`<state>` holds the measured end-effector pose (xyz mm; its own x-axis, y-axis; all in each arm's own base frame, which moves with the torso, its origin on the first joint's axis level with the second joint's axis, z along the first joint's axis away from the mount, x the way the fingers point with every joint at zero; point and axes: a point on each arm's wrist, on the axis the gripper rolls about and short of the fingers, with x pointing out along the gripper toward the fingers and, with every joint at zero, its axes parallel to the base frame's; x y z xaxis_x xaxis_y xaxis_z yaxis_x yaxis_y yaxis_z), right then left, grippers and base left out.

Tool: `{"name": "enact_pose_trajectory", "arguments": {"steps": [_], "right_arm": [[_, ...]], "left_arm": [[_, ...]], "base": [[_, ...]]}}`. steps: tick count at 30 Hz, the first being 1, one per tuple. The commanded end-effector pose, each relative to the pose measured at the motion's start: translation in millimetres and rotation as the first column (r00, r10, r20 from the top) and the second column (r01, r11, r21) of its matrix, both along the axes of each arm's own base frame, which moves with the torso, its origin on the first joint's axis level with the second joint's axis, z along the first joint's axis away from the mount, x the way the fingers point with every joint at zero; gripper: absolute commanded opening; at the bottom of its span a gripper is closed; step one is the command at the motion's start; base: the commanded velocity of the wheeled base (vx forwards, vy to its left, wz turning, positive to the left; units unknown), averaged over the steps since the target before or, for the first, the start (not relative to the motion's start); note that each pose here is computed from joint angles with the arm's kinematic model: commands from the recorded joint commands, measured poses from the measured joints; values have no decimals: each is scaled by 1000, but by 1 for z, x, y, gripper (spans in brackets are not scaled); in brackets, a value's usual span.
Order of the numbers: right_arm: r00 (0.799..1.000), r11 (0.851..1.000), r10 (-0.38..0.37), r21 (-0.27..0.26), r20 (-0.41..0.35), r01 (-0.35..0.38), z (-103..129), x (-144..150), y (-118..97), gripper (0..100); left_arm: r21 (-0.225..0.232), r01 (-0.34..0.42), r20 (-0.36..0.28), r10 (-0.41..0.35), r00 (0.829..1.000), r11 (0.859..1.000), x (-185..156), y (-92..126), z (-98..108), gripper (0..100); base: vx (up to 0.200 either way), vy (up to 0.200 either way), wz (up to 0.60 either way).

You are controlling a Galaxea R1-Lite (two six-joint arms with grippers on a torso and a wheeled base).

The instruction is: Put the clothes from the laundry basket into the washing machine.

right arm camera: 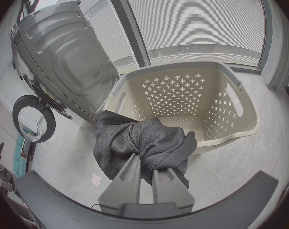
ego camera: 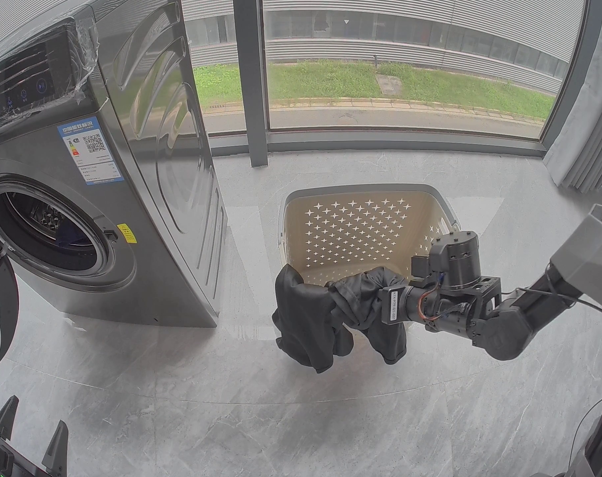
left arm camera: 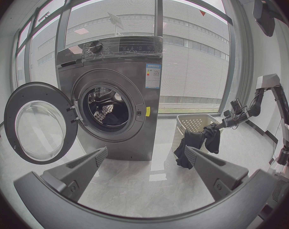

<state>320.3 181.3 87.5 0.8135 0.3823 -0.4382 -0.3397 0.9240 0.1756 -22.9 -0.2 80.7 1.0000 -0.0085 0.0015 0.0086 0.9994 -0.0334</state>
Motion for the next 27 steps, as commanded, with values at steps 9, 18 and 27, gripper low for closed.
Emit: {"name": "enact_pose_trajectory", "arguments": {"steps": [9,18,27], "right_arm": [[957,982,82,144,278,-126,113,-107,-22,0],[894,952,92,225,439,-209,143,-155,-67,0],[869,951,106,206,483,-230,150,-164,-72,0]], "left_arm": [[1,1,0,-1,1000,1000,0,0,-5,100],[12,4,0,-4,1000,1000,0,0,-5,100],[7,2,0,-2,1000,1000,0,0,-5,100]], "base": [[0,0,0],[0,0,0],[0,0,0]]}}
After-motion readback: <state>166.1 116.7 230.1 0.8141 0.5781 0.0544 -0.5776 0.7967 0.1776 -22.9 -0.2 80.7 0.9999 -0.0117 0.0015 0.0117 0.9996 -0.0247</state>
